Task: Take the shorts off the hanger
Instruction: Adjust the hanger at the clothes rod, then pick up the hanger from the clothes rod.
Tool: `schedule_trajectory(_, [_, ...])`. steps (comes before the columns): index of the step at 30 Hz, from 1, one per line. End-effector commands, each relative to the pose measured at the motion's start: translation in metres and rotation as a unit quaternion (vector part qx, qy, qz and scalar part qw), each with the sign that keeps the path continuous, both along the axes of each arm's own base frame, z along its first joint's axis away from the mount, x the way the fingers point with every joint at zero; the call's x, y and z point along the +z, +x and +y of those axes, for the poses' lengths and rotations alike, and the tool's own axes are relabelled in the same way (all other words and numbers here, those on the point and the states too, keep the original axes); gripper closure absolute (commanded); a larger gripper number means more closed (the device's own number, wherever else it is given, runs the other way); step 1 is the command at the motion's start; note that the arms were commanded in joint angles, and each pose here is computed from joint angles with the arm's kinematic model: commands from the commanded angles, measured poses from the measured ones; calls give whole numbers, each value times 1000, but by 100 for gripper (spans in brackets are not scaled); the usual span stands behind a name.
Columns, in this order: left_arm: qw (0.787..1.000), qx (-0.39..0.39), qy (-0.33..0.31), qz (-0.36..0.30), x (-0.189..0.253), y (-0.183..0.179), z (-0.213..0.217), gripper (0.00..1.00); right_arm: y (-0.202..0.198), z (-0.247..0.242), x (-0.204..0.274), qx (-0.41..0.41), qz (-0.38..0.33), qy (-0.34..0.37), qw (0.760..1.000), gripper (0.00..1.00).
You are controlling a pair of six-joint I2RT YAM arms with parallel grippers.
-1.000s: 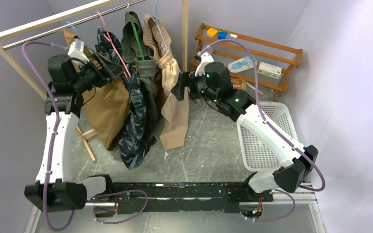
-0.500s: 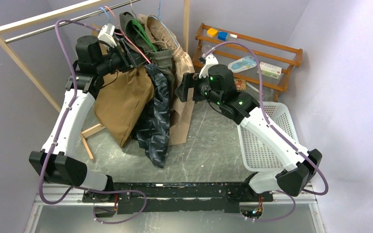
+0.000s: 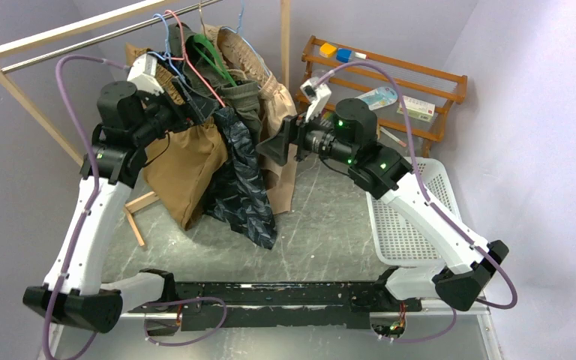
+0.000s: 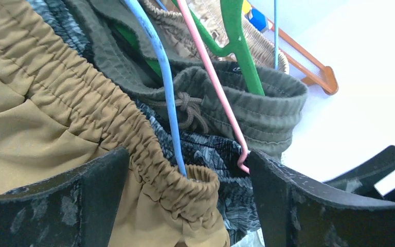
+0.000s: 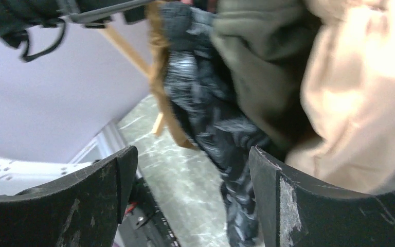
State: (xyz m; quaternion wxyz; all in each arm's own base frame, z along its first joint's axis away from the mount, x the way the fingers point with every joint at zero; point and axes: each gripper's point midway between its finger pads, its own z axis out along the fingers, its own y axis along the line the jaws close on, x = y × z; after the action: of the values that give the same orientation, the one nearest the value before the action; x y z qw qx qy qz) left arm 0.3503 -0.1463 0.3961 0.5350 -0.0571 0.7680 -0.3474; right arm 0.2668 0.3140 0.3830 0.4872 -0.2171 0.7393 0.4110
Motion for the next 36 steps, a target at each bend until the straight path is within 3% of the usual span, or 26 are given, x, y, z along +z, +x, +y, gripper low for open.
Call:
schedule_trajectory(1, [999, 48, 22, 3, -5, -17, 20, 9, -59, 48, 35, 131, -38, 50, 989, 18])
schedule_trajectory(4, [996, 89, 26, 5, -6, -34, 38, 8, -67, 75, 30, 118, -35, 28, 992, 20])
schedule_trajectory(8, [986, 162, 36, 32, -24, -58, 68, 9, -39, 89, 29, 55, -54, 10, 997, 23])
schedule_trajectory(11, [970, 236, 39, 48, -41, -81, 97, 7, -26, 106, 33, 57, -70, -4, 996, 24])
schedule_trajectory(14, [964, 260, 29, 44, -52, -103, 109, 7, -17, 124, 36, 66, -78, -9, 995, 25])
schedule_trajectory(20, [968, 239, 17, 80, -83, -135, 105, 8, 29, 130, 31, -30, -93, -47, 994, 26])
schedule_trajectory(26, [968, 216, 1, 129, -117, -159, 96, 9, 46, 160, 15, -8, -103, -77, 992, 28])
schedule_trajectory(33, [968, 209, -15, 141, -129, -171, 93, 9, 48, 185, 7, 23, -111, -73, 991, 48])
schedule_trajectory(36, [968, 210, -12, 139, -126, -171, 94, 9, 62, 187, -16, 1, -109, -102, 989, 45])
